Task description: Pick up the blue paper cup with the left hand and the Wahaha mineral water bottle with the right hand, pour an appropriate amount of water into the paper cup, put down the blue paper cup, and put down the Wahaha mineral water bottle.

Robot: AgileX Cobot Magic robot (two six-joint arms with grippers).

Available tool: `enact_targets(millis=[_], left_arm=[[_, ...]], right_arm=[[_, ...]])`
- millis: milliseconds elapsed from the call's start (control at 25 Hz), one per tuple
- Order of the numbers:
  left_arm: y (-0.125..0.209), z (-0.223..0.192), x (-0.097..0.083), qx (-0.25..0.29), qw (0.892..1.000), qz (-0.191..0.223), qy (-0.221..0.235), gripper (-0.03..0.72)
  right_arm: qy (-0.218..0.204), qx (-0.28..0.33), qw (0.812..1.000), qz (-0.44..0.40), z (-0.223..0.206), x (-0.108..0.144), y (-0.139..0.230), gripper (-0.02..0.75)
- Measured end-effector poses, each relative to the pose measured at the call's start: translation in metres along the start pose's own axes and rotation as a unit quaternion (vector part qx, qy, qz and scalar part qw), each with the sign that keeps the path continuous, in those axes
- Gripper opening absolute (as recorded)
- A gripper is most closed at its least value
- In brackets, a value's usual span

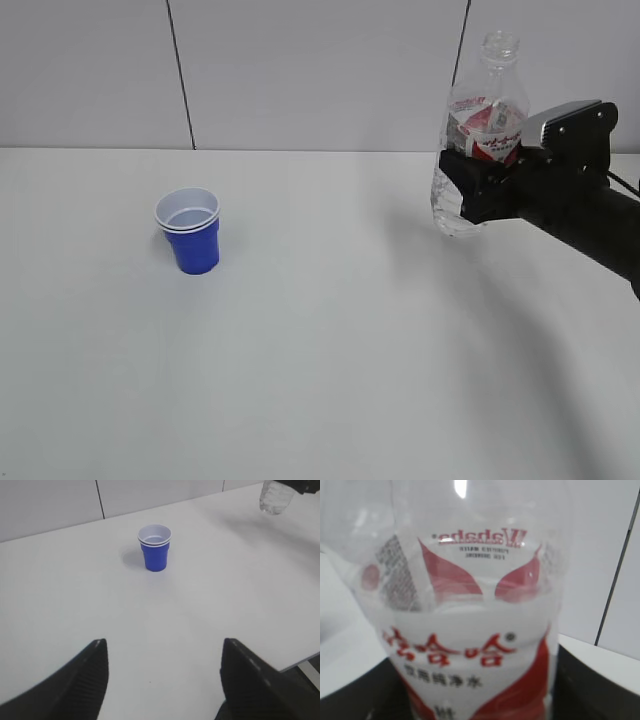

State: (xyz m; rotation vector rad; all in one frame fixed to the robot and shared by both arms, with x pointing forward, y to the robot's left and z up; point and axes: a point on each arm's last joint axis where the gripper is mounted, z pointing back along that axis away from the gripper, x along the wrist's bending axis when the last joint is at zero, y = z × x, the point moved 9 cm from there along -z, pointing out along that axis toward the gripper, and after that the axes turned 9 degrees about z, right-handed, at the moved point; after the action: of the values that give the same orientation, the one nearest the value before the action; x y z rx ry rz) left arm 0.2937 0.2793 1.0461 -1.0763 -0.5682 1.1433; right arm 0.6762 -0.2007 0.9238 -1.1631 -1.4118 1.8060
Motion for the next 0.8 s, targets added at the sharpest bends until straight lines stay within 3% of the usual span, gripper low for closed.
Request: enact_targets(millis=[360, 800], left_arm=[[0.024, -0.025, 0.001, 0.038, 0.999, 0.002, 0.0, 0.531], [0.025, -0.025, 0.001, 0.039, 0.999, 0.003, 0.001, 0.498]], right_arm=[[0.006, 0.0, 1.0, -0.003, 0.0, -0.002, 0.0, 0.442], [0.03, -0.003, 0.999, -0.016, -0.008, -0.015, -0.003, 0.442]])
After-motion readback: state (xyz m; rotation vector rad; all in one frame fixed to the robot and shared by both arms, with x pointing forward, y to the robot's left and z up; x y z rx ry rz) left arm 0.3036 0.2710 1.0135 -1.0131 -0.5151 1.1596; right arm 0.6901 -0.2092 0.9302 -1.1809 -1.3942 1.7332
